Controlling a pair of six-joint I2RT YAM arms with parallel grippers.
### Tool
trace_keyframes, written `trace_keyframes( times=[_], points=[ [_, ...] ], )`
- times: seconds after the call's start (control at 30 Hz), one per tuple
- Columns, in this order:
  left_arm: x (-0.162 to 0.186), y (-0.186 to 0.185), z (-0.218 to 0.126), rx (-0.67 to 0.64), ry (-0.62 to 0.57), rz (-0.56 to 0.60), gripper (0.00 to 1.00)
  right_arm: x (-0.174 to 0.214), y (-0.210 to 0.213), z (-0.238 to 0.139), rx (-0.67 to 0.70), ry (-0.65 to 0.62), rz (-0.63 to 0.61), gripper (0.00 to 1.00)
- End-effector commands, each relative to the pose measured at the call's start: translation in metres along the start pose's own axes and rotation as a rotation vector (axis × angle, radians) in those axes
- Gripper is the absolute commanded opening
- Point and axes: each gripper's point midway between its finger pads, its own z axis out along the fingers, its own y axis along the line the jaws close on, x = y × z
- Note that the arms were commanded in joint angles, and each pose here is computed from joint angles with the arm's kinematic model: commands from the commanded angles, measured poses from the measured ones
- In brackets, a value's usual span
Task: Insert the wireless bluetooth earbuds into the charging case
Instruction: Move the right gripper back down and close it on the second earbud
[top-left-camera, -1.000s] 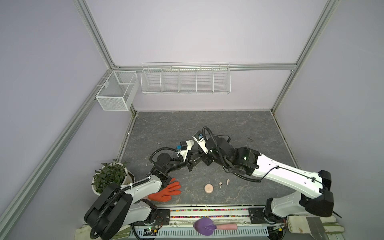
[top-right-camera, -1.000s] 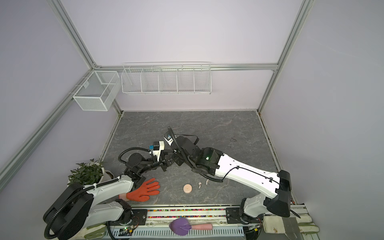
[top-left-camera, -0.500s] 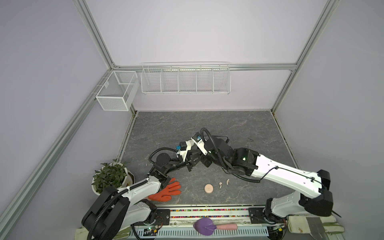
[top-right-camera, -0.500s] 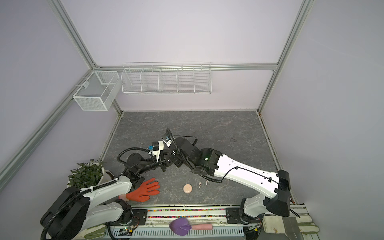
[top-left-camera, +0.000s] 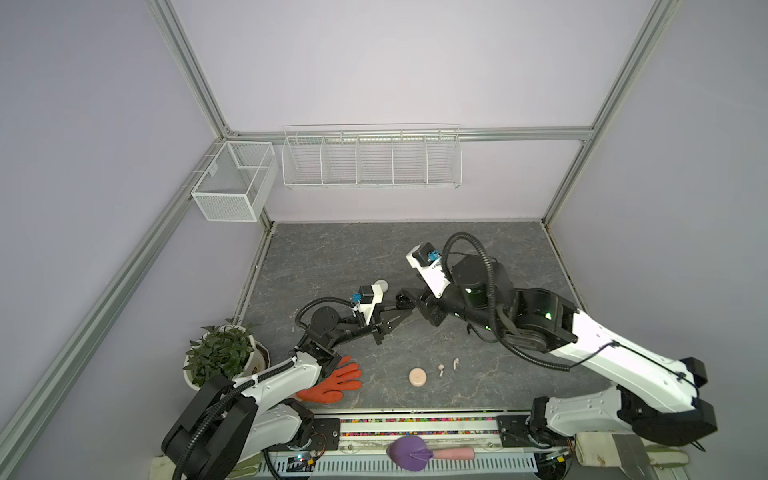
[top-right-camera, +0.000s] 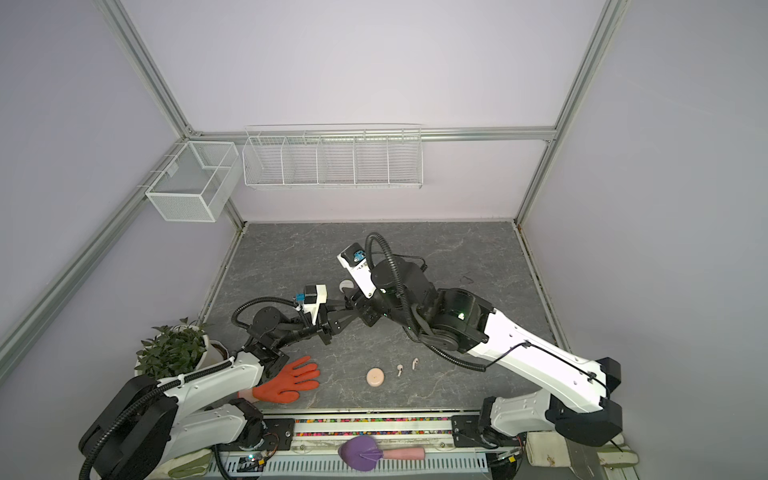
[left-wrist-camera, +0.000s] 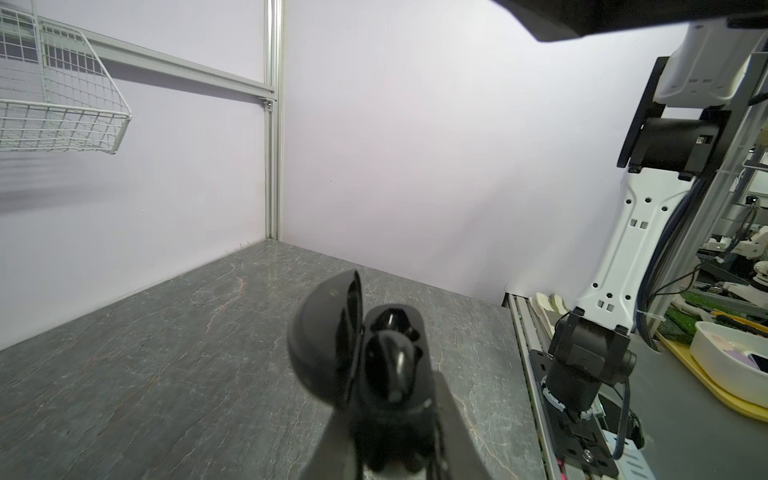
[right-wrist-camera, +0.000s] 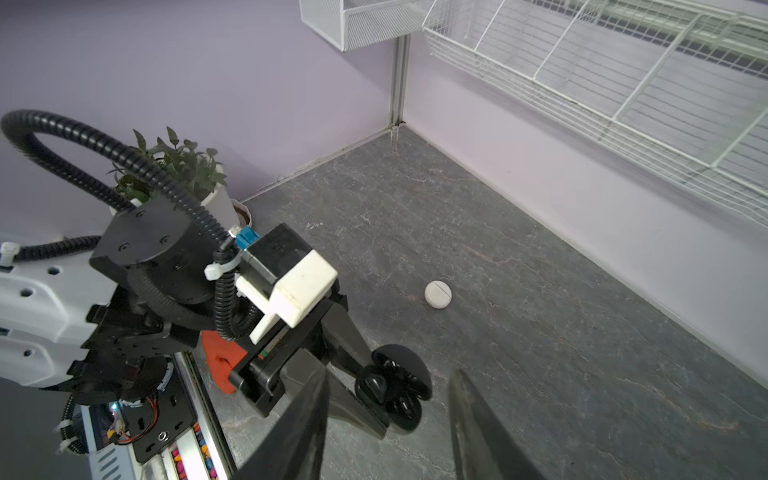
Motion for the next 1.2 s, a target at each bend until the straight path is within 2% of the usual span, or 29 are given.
trace_keyframes(
  times=[0.0, 0.13, 0.37, 0.53, 0.8, 1.17],
  points=[
    [-0.013, -0.012, 0.000, 0.051, -0.033, 0.070, 0.00, 0.034, -0.025, 0.006, 0.068, 0.103, 0.052, 0.50],
    [-0.010, -0.015, -0.002, 0.058, -0.015, 0.079, 0.00, 0.082, -0.075, 0.006, 0.207, 0.191, 0.174, 0.50],
    [-0.003, -0.018, 0.000, 0.090, 0.000, 0.067, 0.00, 0.226, -0.149, 0.028, 0.423, 0.553, 0.465, 0.48],
    [0.003, -0.017, 0.002, 0.095, 0.007, 0.049, 0.00, 0.293, -0.168, 0.043, 0.453, 0.720, 0.584, 0.46],
    [0.010, -0.013, 0.003, 0.086, 0.020, 0.036, 0.00, 0.338, -0.164, 0.067, 0.389, 0.823, 0.650, 0.43],
    [0.013, -0.011, 0.005, 0.087, 0.025, 0.026, 0.00, 0.373, -0.167, 0.073, 0.388, 0.900, 0.674, 0.37]
  ],
)
